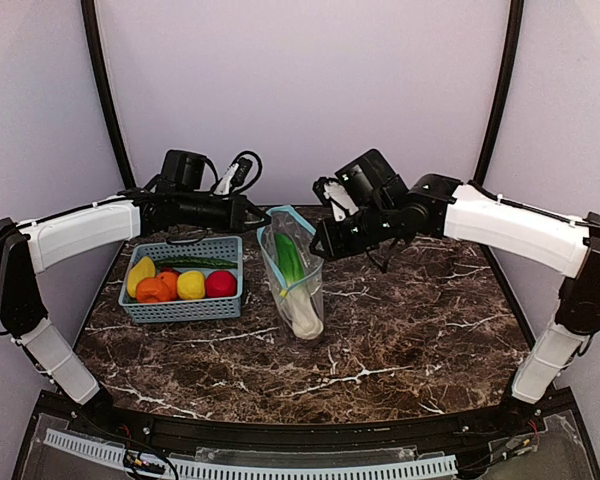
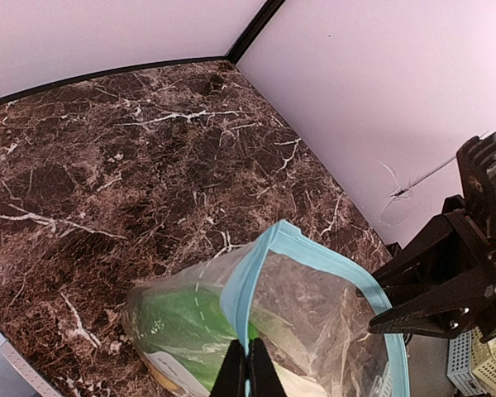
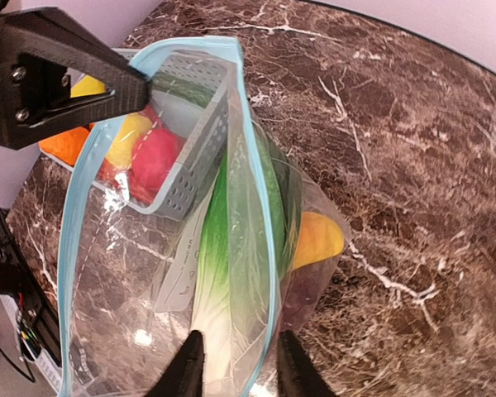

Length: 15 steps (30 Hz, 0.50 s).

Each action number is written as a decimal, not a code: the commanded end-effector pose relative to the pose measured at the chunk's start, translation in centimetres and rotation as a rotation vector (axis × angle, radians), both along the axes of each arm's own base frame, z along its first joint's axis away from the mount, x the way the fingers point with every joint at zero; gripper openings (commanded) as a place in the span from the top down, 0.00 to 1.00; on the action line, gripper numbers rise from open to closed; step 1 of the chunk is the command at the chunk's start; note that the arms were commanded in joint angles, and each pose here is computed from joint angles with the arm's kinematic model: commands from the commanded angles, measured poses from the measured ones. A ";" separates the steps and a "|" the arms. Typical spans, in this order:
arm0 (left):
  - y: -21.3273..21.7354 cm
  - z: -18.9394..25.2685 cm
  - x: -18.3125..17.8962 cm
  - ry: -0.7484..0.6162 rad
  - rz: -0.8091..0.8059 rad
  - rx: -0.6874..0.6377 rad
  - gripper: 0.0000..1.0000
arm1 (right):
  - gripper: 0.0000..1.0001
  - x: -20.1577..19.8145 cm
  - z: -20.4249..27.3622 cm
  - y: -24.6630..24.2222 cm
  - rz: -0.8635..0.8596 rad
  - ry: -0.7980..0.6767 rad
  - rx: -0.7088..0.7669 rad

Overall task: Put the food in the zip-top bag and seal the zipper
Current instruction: Adjust the zipper food storage bag at the center of the board.

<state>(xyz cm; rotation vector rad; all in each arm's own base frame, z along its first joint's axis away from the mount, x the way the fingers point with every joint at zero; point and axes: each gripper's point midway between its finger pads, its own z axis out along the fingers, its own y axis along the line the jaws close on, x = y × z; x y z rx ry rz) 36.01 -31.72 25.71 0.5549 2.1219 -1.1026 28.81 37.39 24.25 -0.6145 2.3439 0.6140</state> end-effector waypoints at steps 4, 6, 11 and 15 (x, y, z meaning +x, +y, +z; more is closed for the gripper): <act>0.3 2.6 -0.3 -0.057 -0.011 -0.015 0.99 | 0.99 0.6 1.7 0.7 0.001 -0.026 0.037; 0.3 2.6 -0.3 -0.059 -0.010 -0.012 0.99 | 1.00 0.5 3.1 0.8 0.005 -0.052 0.069; 0.5 3.0 -0.3 -0.076 -0.011 -0.002 0.99 | 1.00 -0.1 5.6 0.9 0.028 -0.100 0.164; 0.2 3.2 -0.6 -0.080 -0.035 -0.014 0.99 | 1.00 0.0 4.8 0.7 0.014 -0.088 0.155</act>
